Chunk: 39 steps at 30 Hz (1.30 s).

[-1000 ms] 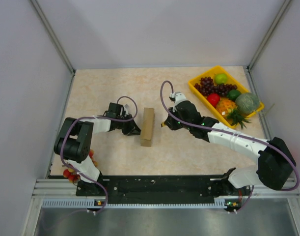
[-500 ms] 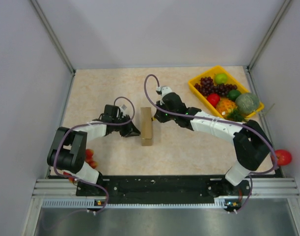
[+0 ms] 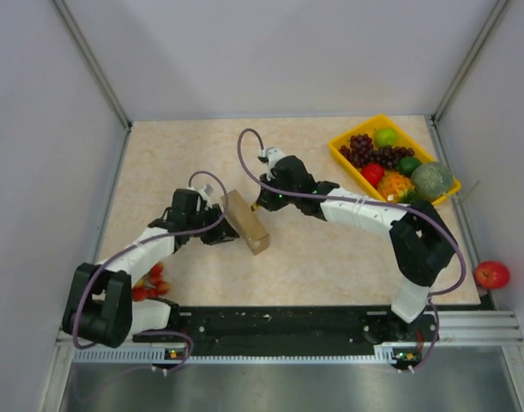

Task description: Unpack the express box

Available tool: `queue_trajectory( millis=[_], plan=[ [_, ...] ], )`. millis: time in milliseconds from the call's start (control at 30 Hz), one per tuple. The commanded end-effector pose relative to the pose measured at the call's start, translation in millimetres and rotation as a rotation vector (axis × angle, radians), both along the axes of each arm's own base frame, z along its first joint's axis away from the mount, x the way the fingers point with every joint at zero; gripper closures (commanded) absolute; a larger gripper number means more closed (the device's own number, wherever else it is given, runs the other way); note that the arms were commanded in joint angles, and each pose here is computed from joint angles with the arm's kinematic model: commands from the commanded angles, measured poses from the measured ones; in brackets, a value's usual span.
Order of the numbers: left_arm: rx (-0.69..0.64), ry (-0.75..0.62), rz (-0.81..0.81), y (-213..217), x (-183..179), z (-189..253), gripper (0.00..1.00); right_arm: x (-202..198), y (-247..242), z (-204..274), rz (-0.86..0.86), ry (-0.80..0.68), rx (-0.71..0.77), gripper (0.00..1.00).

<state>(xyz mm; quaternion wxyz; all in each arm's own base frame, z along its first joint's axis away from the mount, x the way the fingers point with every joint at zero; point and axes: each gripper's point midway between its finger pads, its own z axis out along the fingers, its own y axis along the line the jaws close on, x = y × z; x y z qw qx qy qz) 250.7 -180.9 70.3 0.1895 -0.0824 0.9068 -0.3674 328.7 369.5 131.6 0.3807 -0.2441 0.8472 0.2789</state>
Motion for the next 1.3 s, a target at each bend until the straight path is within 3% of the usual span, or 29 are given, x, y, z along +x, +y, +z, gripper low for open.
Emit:
queue_trajectory(
  millis=[0, 100, 167, 267, 367, 600, 633, 767, 1067, 1267],
  plan=[
    [0.205, -0.156, 0.157, 40.3, 20.8, 31.2, 0.66, 26.9, -21.3, 70.9, -0.141, -0.171, 0.023, 1.00],
    [0.283, -0.265, 0.261, 61.7, 37.5, 63.0, 0.53, 18.2, -50.1, 105.8, -0.217, -0.227, -0.033, 1.00],
    [0.307, -0.325, 0.290, 67.8, 49.3, 78.6, 0.36, -4.2, -58.2, 132.1, -0.185, -0.277, -0.039, 1.00],
    [0.304, -0.373, 0.252, 59.9, 71.1, 109.9, 0.31, -44.5, -55.9, 127.3, -0.070, -0.262, -0.044, 1.00],
    [0.285, -0.401, 0.206, 46.4, 98.0, 136.3, 0.30, -91.8, -48.2, 116.3, 0.081, -0.241, -0.023, 1.00],
    [0.302, -0.386, 0.028, 21.0, 142.6, 122.9, 0.30, -146.4, -19.2, 80.7, 0.294, -0.206, 0.008, 1.00],
    [0.313, -0.316, -0.006, 18.0, 143.6, 103.0, 0.30, -145.6, -13.8, 72.1, 0.300, -0.207, -0.015, 1.00],
    [0.220, -0.267, -0.109, -6.3, 150.8, 89.9, 0.31, -139.8, 0.7, 58.4, 0.297, -0.203, -0.033, 1.00],
    [0.206, -0.181, -0.137, -11.7, 147.3, 46.4, 0.31, -132.6, 20.4, 40.2, 0.306, -0.191, -0.038, 1.00],
    [0.206, -0.128, -0.144, -9.3, 132.4, 26.0, 0.34, -112.1, 10.5, 28.6, 0.187, -0.214, -0.098, 1.00]
  ],
)
